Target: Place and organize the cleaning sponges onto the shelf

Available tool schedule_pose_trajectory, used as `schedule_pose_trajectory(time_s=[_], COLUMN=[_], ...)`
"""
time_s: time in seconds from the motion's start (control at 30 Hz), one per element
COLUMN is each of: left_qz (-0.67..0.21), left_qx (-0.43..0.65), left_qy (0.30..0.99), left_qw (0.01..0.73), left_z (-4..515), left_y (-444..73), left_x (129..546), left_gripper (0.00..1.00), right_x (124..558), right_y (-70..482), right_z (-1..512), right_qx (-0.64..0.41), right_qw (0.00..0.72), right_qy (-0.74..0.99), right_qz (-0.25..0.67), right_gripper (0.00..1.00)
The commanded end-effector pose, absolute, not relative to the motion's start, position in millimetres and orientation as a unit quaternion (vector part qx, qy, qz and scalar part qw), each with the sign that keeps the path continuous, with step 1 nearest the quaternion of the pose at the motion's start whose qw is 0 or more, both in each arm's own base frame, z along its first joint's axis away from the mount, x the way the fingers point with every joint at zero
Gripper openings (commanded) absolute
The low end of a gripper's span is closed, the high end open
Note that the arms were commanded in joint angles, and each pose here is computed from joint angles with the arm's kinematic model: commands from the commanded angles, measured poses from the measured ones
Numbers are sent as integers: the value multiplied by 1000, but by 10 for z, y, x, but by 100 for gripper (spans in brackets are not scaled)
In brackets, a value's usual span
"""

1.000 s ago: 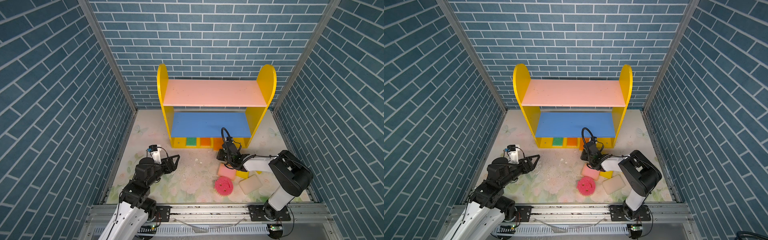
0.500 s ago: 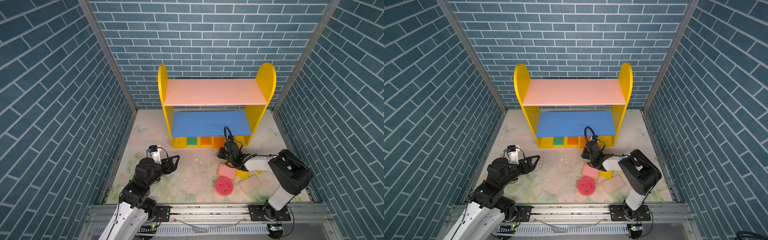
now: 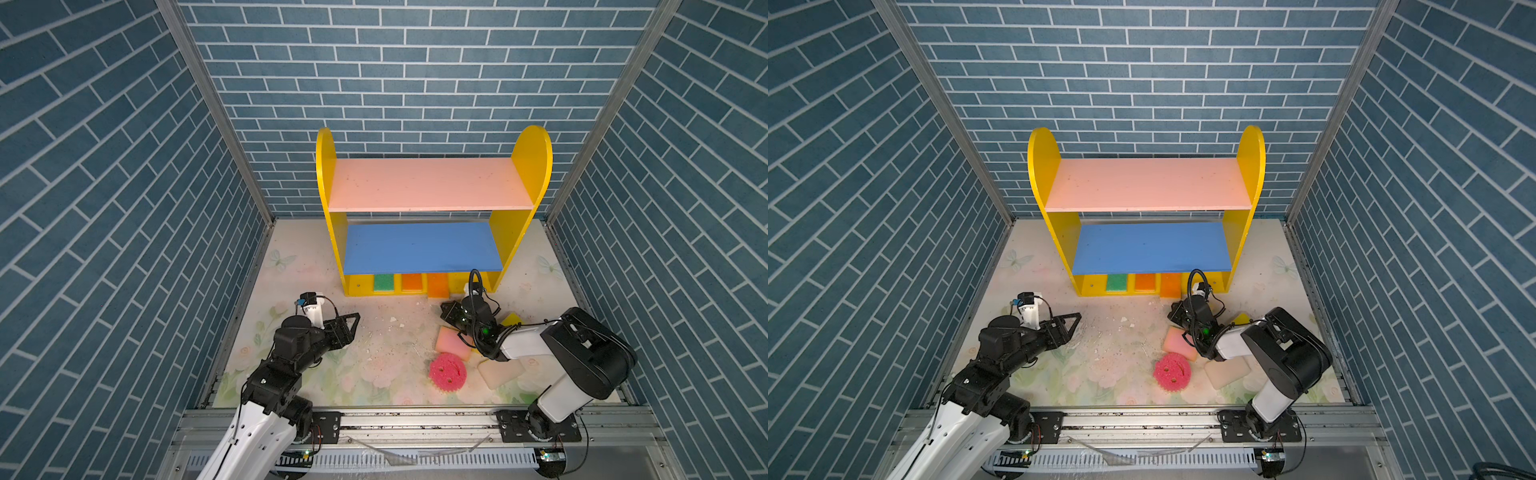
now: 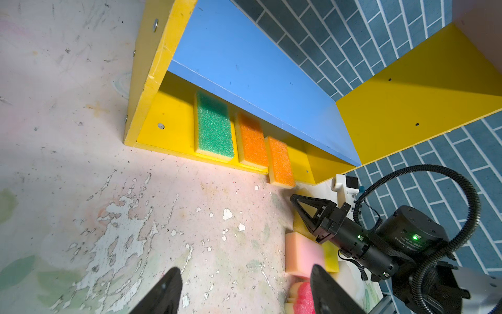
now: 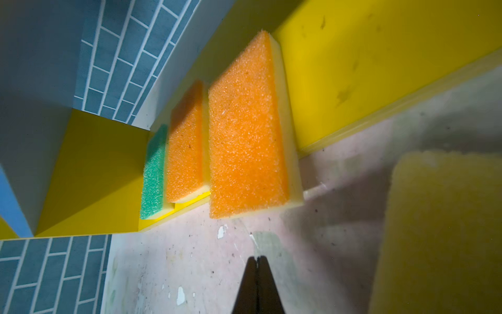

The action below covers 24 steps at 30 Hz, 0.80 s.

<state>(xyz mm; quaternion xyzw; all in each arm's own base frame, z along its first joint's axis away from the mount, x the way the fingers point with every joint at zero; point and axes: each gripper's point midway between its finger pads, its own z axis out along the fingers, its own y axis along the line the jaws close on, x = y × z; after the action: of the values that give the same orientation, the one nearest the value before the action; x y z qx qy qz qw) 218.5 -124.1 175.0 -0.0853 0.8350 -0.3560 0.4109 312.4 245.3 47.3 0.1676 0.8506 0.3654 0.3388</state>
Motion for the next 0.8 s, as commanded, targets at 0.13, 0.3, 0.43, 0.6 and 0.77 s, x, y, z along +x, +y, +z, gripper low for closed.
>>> schedule_pose_trajectory(time_s=[0.13, 0.3, 0.43, 0.6, 0.77], left_qz=[-358, -356, -354, -352, -354], left_qx=[-82, -78, -76, -77, -77], left_qy=[833, 836, 838, 841, 840], left_qw=[413, 410, 408, 404, 404], left_z=[1760, 1740, 1716, 1674, 1672], left_y=[-1242, -1249, -1249, -1247, -1250], left_x=[2175, 2174, 2169, 2160, 2160], left_gripper=[76, 76, 76, 76, 76], right_x=[3257, 3328, 3356, 3400, 3474], right_y=[2545, 2568, 2550, 2470, 2438], right_z=[428, 298, 191, 155, 167], right_qx=[215, 241, 257, 273, 280], right_qw=[337, 337, 337, 349, 359], right_qy=[819, 802, 796, 790, 788], right_qz=[412, 430, 433, 424, 415], right_gripper=[0, 0, 0, 0, 0])
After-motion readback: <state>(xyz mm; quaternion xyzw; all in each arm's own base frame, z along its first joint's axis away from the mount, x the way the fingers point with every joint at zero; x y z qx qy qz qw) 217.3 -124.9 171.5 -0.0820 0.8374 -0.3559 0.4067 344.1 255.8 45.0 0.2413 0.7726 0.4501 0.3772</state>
